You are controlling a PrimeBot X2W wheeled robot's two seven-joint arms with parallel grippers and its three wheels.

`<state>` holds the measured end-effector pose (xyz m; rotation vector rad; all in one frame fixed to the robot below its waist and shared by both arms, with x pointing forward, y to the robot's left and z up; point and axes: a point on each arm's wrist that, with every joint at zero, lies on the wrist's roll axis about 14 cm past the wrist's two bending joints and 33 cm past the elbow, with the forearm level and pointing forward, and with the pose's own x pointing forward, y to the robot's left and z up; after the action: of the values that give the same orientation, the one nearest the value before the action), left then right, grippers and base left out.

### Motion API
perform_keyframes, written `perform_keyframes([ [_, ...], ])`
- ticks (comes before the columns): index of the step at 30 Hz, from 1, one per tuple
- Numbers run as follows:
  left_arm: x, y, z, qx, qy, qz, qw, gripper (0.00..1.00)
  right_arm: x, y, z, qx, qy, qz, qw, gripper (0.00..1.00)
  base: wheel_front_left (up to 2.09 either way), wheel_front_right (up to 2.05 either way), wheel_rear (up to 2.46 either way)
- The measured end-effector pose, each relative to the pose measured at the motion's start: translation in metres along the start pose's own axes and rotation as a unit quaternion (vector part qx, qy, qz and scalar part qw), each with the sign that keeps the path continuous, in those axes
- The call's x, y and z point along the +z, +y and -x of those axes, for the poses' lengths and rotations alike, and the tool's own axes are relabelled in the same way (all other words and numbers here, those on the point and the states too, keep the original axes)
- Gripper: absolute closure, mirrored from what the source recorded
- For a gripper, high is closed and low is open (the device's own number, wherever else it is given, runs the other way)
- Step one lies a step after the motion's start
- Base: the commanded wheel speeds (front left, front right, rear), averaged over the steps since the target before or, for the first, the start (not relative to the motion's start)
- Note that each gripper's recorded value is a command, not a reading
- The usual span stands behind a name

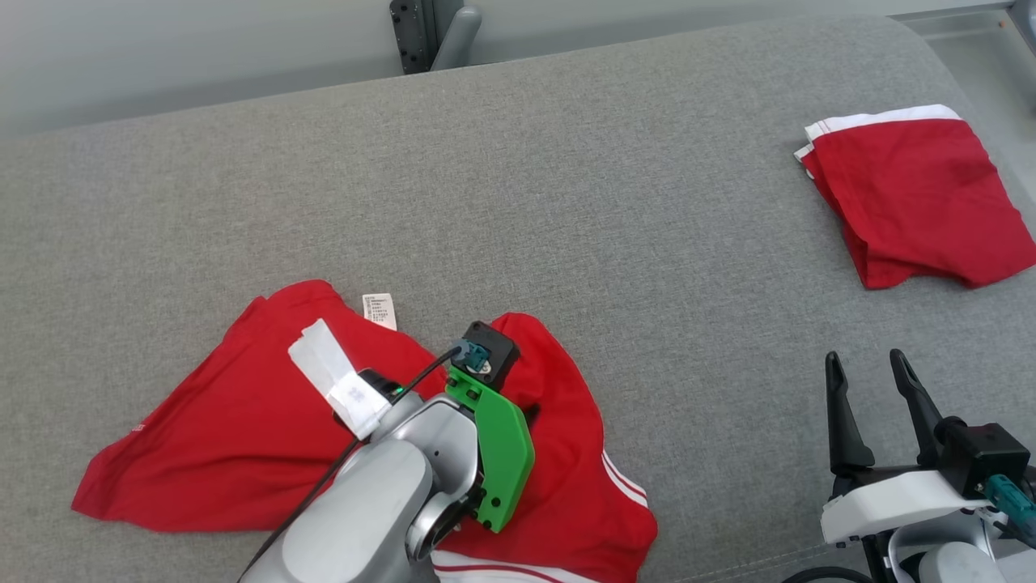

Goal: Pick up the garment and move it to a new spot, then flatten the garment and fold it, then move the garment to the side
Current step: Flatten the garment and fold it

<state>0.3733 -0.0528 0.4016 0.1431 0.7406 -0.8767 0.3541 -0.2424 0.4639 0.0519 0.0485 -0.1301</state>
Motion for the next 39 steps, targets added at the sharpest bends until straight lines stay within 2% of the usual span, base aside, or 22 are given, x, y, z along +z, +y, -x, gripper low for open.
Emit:
perform_keyframes([
  [3,0.001,-0.006,-0.001,-0.015,-0.007,0.013,1.000,1.00,-0.001,0.003,-0.002,0.005,0.002,0.000,1.000,0.00,0.00,0.00,0.00],
  [6,0.024,-0.004,-0.001,-0.015,-0.065,0.030,0.997,1.00,-0.002,0.005,-0.004,0.007,0.002,0.000,1.000,0.00,0.00,0.00,0.00],
  [12,0.107,0.014,0.013,0.004,-0.217,0.032,0.976,1.00,-0.004,0.007,-0.008,0.010,0.005,0.000,1.000,0.00,0.00,0.00,0.00],
  [16,0.144,0.034,0.020,0.032,-0.277,0.020,0.960,1.00,-0.004,0.007,-0.011,0.008,0.006,-0.001,1.000,0.00,0.00,0.00,0.00],
  [24,0.181,0.087,0.006,0.102,-0.324,-0.033,0.940,1.00,-0.005,-0.009,-0.010,-0.016,0.009,0.001,1.000,0.00,0.00,0.00,0.00],
  [28,0.180,0.107,-0.008,0.126,-0.320,-0.061,0.937,1.00,-0.011,-0.022,-0.005,-0.038,0.021,0.003,0.999,0.00,0.00,0.00,0.00],
  [29,0.175,0.114,-0.013,0.133,-0.313,-0.059,0.939,0.88,-0.012,-0.025,-0.003,-0.043,0.023,0.004,0.999,0.00,0.00,0.00,0.00],
  [30,0.168,0.120,-0.018,0.139,-0.301,-0.056,0.942,0.56,-0.013,-0.029,-0.002,-0.048,0.025,0.005,0.999,0.00,0.00,0.00,0.00],
  [31,0.159,0.124,-0.024,0.143,-0.286,-0.048,0.946,0.56,-0.014,-0.032,0.000,-0.053,0.027,0.006,0.998,0.00,0.00,0.00,0.00],
  [32,0.152,0.128,-0.028,0.143,-0.275,-0.040,0.950,0.00,-0.015,-0.034,0.001,-0.057,0.029,0.006,0.998,0.00,0.00,0.00,0.00],
  [39,0.142,0.119,-0.034,0.128,-0.271,-0.027,0.954,0.00,-0.019,-0.043,0.010,-0.072,0.036,0.003,0.997,0.00,0.00,0.00,0.00],
])
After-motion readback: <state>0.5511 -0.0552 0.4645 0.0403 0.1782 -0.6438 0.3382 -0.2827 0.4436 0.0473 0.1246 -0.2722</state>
